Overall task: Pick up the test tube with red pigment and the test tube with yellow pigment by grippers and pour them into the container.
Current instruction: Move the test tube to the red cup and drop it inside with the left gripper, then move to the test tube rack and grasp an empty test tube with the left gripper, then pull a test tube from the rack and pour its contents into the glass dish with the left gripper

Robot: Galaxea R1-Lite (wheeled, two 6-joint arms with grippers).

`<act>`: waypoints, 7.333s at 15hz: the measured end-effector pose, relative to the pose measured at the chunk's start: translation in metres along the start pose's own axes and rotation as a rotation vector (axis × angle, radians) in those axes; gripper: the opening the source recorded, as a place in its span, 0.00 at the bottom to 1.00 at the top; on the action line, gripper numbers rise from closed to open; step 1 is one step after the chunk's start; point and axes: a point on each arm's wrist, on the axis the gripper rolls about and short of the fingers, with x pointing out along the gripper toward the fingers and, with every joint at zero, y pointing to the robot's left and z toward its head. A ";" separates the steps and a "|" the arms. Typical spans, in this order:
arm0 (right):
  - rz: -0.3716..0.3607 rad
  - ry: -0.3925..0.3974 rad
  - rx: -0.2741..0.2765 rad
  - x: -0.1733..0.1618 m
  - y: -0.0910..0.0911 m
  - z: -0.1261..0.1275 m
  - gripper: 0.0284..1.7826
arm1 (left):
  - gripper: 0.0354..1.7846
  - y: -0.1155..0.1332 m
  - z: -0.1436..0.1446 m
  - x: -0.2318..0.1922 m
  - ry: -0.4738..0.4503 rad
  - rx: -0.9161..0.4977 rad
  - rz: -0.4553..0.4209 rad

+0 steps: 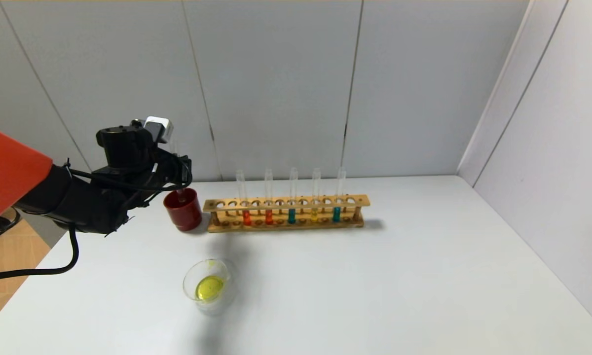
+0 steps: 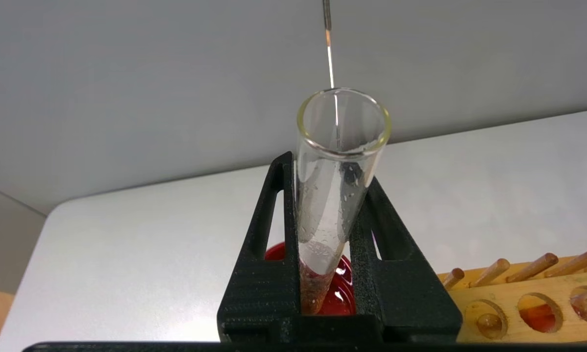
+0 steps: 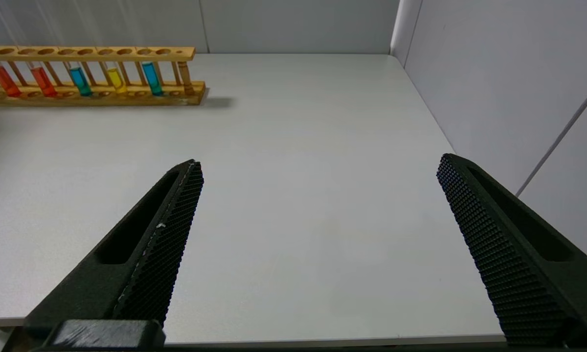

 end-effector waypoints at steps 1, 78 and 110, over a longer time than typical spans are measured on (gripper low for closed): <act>0.000 0.000 0.000 0.000 0.000 0.000 0.98 | 0.17 -0.001 -0.001 0.000 0.004 -0.002 -0.002; 0.000 0.000 0.000 0.000 0.000 0.000 0.98 | 0.50 -0.116 -0.033 0.016 0.281 -0.158 -0.239; 0.000 0.000 0.000 0.000 0.000 0.000 0.98 | 0.16 -0.046 0.056 -0.145 0.144 0.055 -0.171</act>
